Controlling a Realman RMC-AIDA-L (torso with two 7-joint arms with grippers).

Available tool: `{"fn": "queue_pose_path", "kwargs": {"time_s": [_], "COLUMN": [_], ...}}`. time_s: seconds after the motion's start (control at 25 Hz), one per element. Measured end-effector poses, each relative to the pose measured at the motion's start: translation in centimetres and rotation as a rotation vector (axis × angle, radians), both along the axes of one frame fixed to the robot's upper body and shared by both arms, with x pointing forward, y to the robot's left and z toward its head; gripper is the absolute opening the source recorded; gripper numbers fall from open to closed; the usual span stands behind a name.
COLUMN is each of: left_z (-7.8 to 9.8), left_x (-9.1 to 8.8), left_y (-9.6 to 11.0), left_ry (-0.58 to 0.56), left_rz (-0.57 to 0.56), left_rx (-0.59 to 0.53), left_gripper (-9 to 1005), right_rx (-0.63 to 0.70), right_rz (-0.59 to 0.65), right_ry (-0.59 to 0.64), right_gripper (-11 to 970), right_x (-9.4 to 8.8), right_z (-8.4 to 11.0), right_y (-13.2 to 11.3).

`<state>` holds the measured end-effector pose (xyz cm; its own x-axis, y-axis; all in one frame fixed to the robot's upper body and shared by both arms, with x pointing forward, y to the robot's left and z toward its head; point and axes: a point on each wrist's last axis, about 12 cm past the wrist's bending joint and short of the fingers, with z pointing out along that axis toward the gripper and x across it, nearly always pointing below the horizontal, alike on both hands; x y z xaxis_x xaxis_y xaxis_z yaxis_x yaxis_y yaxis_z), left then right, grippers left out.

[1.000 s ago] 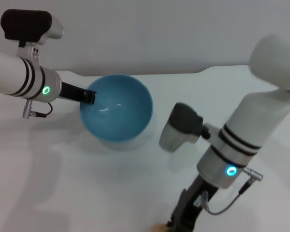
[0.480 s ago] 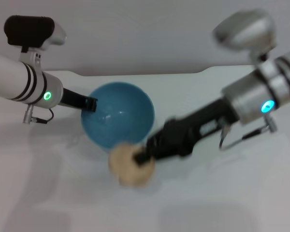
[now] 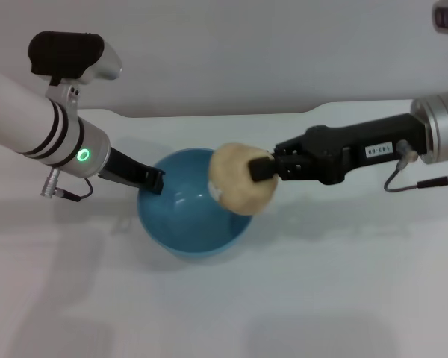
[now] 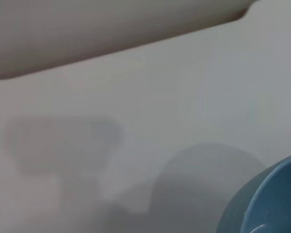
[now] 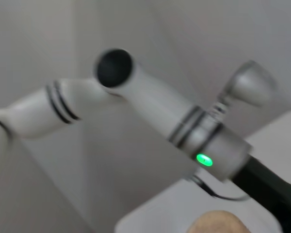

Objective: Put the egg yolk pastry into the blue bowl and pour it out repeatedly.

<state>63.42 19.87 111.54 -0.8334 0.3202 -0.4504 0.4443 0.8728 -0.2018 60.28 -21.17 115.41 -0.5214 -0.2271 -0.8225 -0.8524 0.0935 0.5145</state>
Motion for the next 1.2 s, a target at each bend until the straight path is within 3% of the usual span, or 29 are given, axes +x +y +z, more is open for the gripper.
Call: {"fn": "queue_pose_path", "kwargs": {"time_s": [0.4,0.52,0.68,0.84,1.0,1.2], "left_z": [1.6,1.9,2.0,1.9,1.4,0.8], "left_x": [-0.6,-0.7,-0.8,-0.6,-0.2,-0.1], "left_y": [-1.5,-1.9,-2.2,-2.1,-1.7,-2.4], "left_ry": [0.062,0.070,0.067,0.048,-0.035,-0.205], "left_rz": [-0.076,-0.098,-0.112,-0.108,-0.082,-0.110], "left_rx": [-0.007,-0.013,-0.008,-0.008,0.009,0.064], "left_gripper": [29,29,29,28,28,28], "right_rx": [-0.116,-0.132,-0.097,0.002,0.112,0.157], "right_rz": [-0.156,-0.176,-0.195,-0.326,-0.485,-0.671], "right_ry": [0.008,-0.001,-0.012,-0.018,-0.126,-0.300], "right_gripper": [126,192,259,269,269,269], "right_x": [0.6,0.8,1.2,1.8,1.5,-0.5], "right_z": [-2.5,-2.7,-2.2,-1.5,-1.6,-3.1], "right_y": [-1.6,-1.6,-1.5,-3.4,-6.3,-8.7]}}
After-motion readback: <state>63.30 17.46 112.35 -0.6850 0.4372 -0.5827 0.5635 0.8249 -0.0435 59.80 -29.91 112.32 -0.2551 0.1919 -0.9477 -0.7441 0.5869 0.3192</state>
